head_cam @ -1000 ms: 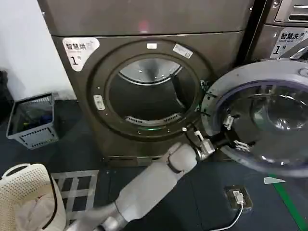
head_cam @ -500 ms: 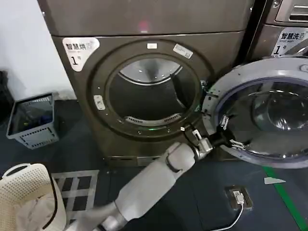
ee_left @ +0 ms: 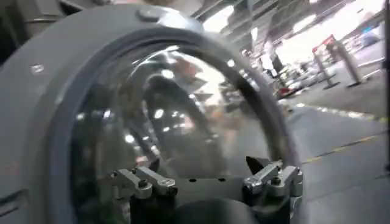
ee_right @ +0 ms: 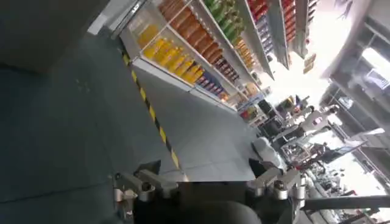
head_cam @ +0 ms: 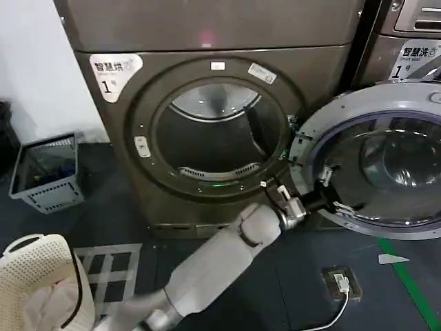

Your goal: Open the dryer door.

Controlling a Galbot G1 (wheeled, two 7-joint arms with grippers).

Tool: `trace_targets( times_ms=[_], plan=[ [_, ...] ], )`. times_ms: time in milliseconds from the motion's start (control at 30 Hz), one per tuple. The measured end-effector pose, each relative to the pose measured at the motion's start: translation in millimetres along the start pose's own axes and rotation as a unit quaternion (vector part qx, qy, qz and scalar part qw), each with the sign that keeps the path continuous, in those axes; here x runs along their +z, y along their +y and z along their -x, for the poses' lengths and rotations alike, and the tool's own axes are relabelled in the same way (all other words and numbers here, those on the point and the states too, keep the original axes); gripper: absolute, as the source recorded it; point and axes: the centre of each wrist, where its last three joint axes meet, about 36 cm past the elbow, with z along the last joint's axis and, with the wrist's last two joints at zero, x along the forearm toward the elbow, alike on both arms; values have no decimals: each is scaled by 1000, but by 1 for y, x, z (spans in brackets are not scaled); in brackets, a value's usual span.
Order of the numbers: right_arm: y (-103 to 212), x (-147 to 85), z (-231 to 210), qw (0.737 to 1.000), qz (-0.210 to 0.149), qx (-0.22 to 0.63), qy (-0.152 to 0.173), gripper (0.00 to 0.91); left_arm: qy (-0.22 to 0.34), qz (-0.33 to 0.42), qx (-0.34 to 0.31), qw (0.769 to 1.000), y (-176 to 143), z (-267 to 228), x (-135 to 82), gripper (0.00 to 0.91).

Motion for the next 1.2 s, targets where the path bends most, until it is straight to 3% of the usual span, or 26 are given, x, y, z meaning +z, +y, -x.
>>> trace_targets(
  times_ms=[167,667,1000,1200],
  plan=[
    [-2,3,-1,1000,3,3,4,907,-20,-13,20,1000,-15,-7,-19,907],
    [-8,22,-15,999,6,32,39,907,30,-23,-35,999,0,-173,-50,907],
    [-8,29,-28,997,16,45,53,907,117,-41,-115,986,-9,-298,-73,907],
    [-5,38,-34,997,30,43,56,907,192,-76,-180,962,-10,-352,-69,907]
  ],
)
